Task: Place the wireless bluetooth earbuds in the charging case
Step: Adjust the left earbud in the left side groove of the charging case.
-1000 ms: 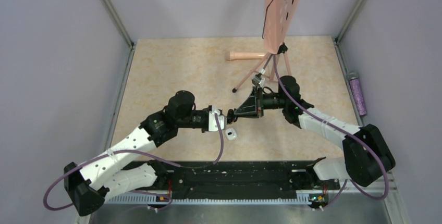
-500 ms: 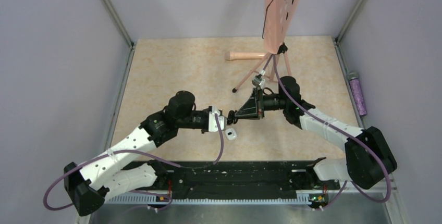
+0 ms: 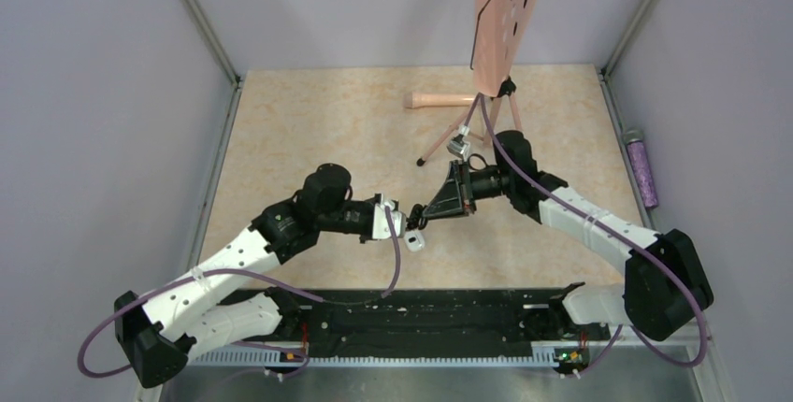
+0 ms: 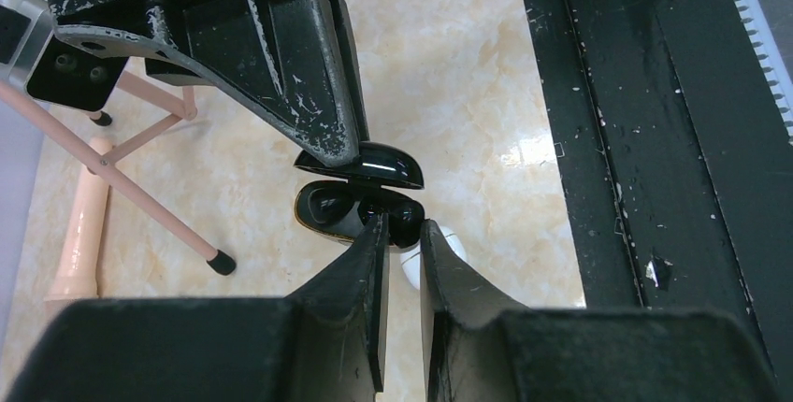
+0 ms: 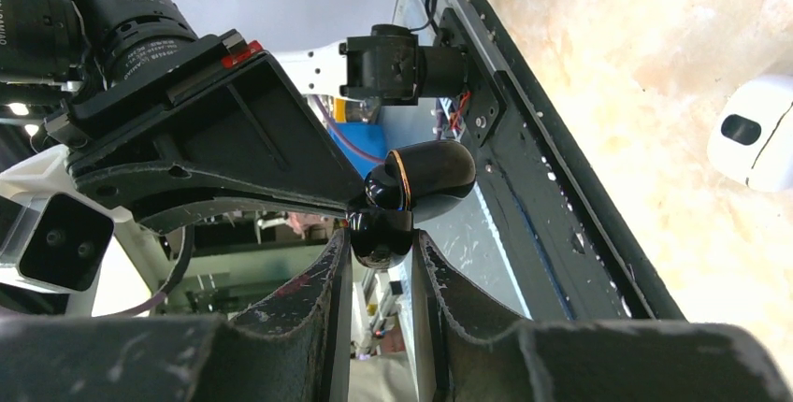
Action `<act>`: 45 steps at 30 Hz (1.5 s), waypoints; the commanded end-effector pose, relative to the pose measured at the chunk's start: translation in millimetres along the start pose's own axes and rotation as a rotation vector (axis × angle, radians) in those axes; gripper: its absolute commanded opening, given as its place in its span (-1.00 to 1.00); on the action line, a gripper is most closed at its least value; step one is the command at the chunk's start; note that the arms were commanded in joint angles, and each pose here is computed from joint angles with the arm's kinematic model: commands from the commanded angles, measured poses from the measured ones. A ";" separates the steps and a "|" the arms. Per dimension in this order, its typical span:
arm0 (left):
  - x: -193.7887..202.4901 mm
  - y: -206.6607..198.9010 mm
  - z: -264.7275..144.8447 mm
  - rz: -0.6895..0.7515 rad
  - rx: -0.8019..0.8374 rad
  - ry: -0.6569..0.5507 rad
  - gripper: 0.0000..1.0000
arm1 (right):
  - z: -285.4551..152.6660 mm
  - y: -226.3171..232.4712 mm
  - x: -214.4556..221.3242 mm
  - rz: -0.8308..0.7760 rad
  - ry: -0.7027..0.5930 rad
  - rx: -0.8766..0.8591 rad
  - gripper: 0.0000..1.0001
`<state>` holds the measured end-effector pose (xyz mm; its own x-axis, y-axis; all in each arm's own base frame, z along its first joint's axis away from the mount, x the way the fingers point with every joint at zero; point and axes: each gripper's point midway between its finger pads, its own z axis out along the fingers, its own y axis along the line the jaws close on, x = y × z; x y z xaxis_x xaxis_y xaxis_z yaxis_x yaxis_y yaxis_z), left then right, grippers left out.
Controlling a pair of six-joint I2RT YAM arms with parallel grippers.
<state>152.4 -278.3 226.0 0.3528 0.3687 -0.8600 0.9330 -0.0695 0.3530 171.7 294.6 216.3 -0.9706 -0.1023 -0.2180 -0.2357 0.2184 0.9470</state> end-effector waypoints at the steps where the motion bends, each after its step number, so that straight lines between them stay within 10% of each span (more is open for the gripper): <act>1: -40.2 11.6 -10.5 0.069 -0.032 -0.105 -1.00 | -1.2 3.5 -5.1 -0.036 -0.023 0.014 -1.00; 24: -37.9 19.4 -10.7 0.052 -0.110 -0.130 -1.00 | 3.7 2.4 -7.5 0.049 -0.085 -0.084 -1.00; 45: -40.8 -33.2 -11.8 0.189 0.279 -0.122 -1.00 | -1.7 -32.4 30.8 -0.141 0.255 -0.008 -1.00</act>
<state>124.2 -274.8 250.5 0.4933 0.2916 -0.8195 0.8646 -0.2677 0.4252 161.4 289.1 175.9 -0.9345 -0.2756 -0.2251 -0.2936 0.2397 0.9254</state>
